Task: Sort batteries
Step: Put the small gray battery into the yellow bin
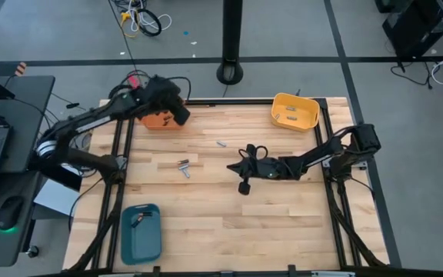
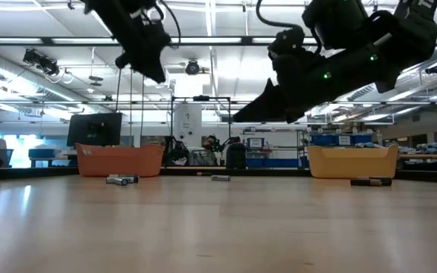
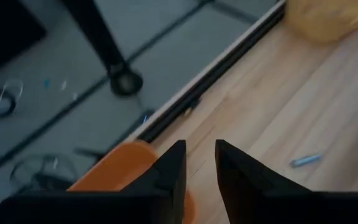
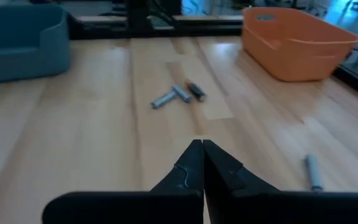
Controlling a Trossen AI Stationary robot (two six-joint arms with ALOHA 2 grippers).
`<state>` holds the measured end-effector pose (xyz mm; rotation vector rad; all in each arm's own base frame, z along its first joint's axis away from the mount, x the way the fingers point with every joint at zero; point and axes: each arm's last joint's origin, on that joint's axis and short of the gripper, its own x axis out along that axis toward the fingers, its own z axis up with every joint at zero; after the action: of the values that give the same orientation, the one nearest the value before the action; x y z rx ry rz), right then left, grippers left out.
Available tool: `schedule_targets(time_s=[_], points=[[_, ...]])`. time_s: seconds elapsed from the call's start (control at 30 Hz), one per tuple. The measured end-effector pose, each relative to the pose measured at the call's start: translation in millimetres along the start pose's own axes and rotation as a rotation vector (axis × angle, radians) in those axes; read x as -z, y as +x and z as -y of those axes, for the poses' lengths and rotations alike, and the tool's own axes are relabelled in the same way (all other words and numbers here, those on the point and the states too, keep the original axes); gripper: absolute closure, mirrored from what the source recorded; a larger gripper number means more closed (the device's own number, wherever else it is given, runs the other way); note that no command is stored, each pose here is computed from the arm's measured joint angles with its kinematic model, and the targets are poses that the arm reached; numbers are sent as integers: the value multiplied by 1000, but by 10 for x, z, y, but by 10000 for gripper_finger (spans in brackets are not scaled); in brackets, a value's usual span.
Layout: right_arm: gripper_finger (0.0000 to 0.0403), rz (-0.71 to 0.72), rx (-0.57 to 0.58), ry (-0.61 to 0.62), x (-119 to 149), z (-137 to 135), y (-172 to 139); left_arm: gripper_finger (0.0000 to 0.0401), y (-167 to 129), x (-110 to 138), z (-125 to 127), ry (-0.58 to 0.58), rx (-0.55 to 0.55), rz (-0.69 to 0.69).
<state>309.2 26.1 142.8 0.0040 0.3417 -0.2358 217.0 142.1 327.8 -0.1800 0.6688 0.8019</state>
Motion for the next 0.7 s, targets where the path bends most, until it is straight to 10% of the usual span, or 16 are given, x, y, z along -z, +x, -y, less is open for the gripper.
schedule_targets(time_s=[0.7], points=[[373, -46, -191, 153, 403, -487, 610, 307, -281, 1067, 724, 126, 395, 376]])
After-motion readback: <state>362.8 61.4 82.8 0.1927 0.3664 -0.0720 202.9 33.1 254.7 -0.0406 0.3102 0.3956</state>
